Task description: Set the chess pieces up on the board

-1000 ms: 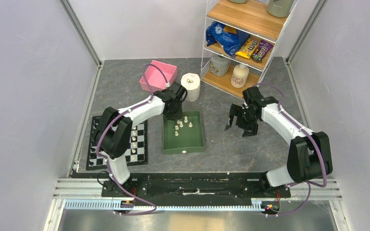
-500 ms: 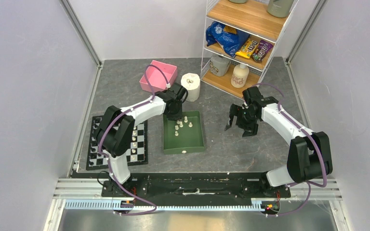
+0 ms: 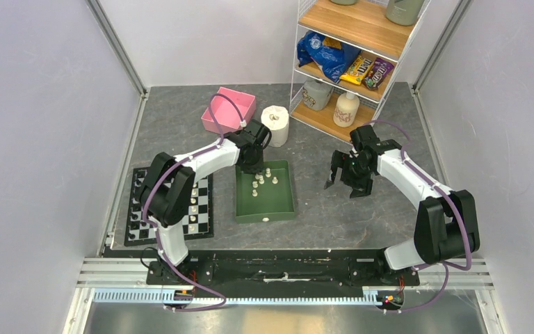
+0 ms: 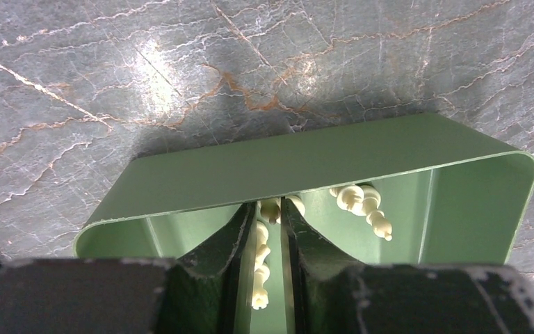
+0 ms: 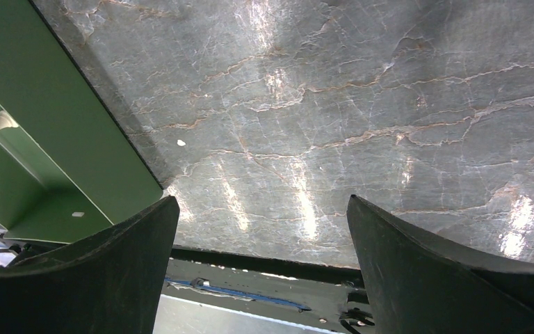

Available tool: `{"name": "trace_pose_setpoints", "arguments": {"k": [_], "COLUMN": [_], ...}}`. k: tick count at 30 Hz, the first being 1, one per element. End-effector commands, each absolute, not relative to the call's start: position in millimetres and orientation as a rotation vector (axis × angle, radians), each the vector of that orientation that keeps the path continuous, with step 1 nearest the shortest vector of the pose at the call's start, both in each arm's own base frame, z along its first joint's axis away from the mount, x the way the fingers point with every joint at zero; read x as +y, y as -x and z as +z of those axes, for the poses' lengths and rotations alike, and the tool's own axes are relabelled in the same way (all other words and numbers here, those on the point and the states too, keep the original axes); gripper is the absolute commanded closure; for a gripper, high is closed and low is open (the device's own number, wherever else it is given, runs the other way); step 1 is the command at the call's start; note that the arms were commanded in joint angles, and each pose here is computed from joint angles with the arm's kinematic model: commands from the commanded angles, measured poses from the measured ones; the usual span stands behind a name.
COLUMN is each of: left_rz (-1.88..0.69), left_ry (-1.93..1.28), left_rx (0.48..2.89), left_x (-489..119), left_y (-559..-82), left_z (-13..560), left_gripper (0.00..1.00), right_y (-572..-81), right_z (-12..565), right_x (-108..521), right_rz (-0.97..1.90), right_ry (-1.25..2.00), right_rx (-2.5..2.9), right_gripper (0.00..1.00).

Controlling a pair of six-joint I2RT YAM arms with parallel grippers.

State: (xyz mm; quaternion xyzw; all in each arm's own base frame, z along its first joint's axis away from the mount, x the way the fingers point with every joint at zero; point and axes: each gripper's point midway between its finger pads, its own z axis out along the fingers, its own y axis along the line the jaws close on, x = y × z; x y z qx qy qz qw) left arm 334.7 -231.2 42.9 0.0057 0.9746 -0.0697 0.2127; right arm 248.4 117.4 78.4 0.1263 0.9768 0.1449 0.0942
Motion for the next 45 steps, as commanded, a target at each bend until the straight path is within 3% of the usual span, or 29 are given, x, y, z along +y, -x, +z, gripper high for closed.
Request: {"name": "trace_pose_setpoints", "arguments": {"k": [1, 7, 16, 28, 36, 45], "left_rz": [-0.222, -0.218, -0.271, -0.205, -0.093, -0.016], "left_ry": [0.0, -0.003, -0.006, 0.138, 0.342, 0.434], "left_rx": [2.678, 2.678, 2.623, 2.48, 2.512, 2.561], "left_x": [-238.0, -237.5, -235.7, -174.3, -94.6, -61.4], "left_y": [-345.0, -345.1, -340.2, -334.6, -311.3, -293.7], "left_z": [42.1, 39.6, 68.4, 138.1, 113.3, 84.6], "left_gripper": [0.76, 0.81, 0.97, 0.98, 0.98, 0.98], "right_y": [-255.0, -255.6, -256.5, -257.1, -256.1, -255.6], "right_z": [80.8, 80.8, 81.4, 81.4, 79.7, 80.1], "right_x": [115.2, 115.3, 117.2, 118.2, 117.8, 119.0], "right_rz": [0.416, 0.417, 0.43, 0.436, 0.435, 0.447], "right_ry": [-0.357, -0.353, -0.357, -0.353, -0.356, -0.354], "right_rx": [2.876, 2.876, 2.877, 2.878, 2.882, 2.881], "right_gripper": [0.01, 0.01, 0.01, 0.01, 0.01, 0.01]}}
